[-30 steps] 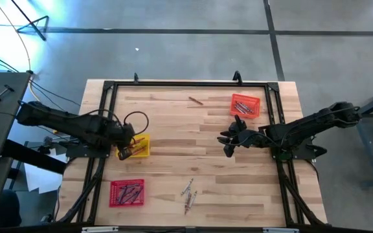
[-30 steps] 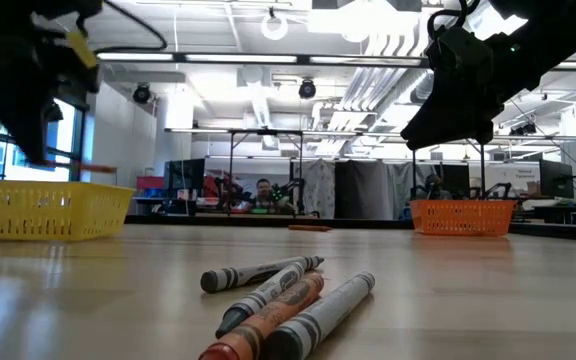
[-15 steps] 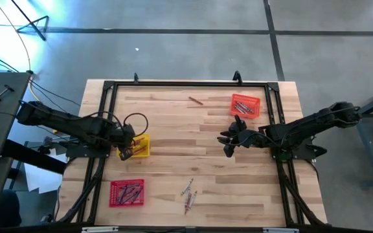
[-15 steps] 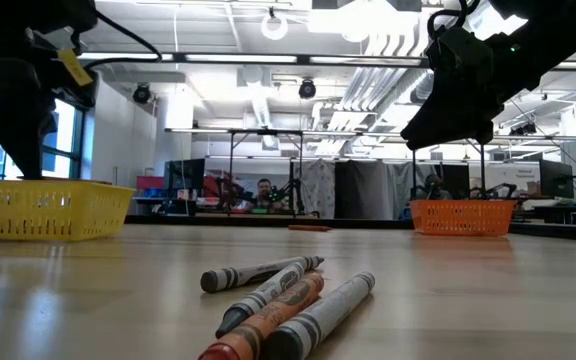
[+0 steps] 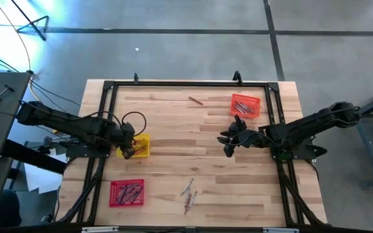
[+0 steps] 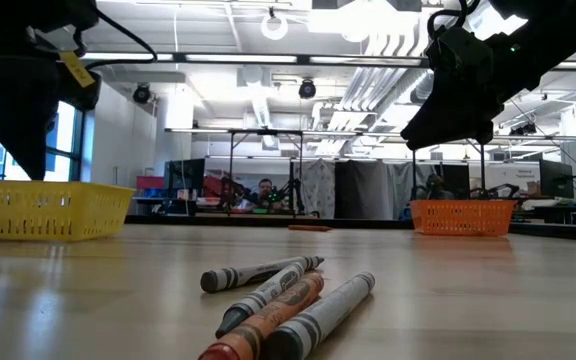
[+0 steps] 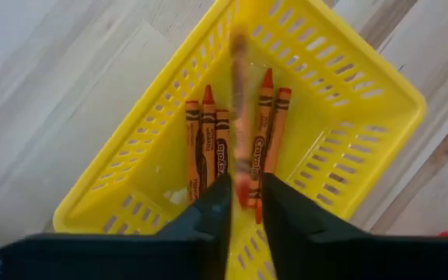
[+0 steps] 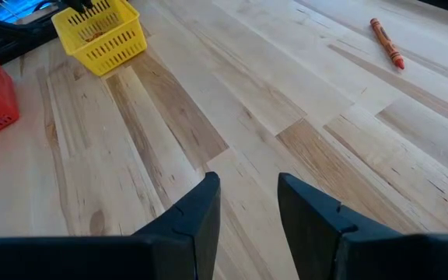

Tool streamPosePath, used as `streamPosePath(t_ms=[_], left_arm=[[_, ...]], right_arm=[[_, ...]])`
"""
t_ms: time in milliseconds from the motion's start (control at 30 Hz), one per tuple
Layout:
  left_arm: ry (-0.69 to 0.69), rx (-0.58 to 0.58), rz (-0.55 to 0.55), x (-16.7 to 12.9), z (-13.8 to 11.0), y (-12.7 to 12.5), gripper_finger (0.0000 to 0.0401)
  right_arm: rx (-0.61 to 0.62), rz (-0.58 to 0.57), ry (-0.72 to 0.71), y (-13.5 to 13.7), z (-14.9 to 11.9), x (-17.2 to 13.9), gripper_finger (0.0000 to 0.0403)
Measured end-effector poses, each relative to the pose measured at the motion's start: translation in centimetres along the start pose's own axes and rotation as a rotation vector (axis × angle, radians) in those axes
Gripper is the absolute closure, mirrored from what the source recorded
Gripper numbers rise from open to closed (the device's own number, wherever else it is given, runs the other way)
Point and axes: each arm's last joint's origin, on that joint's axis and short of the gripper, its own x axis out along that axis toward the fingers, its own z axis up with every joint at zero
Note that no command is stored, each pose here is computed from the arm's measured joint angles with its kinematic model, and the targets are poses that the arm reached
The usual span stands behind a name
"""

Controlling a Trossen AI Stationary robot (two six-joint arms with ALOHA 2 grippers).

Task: Sort crayons
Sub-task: Put the orange crayon into the yellow bin

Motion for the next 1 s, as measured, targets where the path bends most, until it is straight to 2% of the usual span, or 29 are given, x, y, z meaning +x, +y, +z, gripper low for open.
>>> streamPosePath(t_ms=[200,367,467,633,767,1000], left_arm=[[-0.006,-0.024,-0.022,0.0,0.1,-0.2,0.0263],[-0.063,0.0,-0.059,-0.6,0.8,-0.7,0.0244],[-0.218,0.054,-0.086,-2.3,2.3,-1.7,0.0249],[-0.624,0.197,-0.155,-4.9,5.3,-4.1,0.0263],[-0.809,0.251,-0.078,-5.3,6.7,-5.0,0.0272],[-0.841,0.278,0.139,-3.9,7.4,-5.4,0.0279]], right_arm=[[0.0,0.0,0.0,0.0,0.0,0.0,0.0277],[0.0,0.0,0.0,0.0,0.0,0.0,0.0277],[0.0,0.0,0.0,0.0,0.0,0.0,0.0277],[0.0,0.0,0.0,0.0,0.0,0.0,0.0277],[0.0,0.0,0.0,0.0,0.0,0.0,0.0277],[0.0,0.0,0.0,0.0,0.0,0.0,0.0277]])
